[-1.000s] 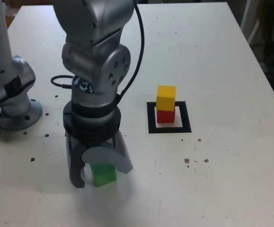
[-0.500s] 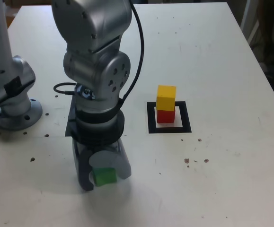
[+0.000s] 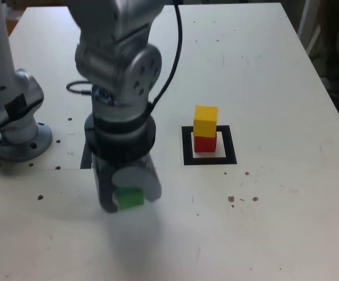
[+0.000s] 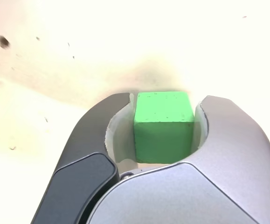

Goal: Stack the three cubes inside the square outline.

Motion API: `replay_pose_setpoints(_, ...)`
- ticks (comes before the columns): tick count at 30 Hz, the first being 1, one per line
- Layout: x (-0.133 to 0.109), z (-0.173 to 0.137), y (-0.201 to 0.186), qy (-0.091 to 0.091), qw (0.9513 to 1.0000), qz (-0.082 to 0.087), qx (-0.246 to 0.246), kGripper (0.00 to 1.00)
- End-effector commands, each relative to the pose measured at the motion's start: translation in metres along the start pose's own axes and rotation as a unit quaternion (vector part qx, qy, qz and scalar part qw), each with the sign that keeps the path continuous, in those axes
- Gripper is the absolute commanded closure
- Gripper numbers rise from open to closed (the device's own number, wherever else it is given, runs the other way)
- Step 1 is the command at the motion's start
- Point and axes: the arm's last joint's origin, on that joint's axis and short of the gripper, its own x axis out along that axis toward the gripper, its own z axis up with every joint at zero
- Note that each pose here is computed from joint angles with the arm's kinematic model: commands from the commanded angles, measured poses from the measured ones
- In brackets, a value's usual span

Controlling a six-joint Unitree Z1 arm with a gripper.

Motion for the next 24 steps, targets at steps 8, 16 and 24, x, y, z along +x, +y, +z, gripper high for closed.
replay_pose_setpoints(8,-0.075,0.035,0.013,-0.028,0.9978,0.003,0.060,0.80)
replay_pose_setpoints(16,-0.085,0.091,0.042,-0.019,0.9904,0.000,0.137,0.80)
replay_pose_setpoints(24,-0.088,0.126,0.071,-0.022,0.9873,-0.002,0.157,0.80)
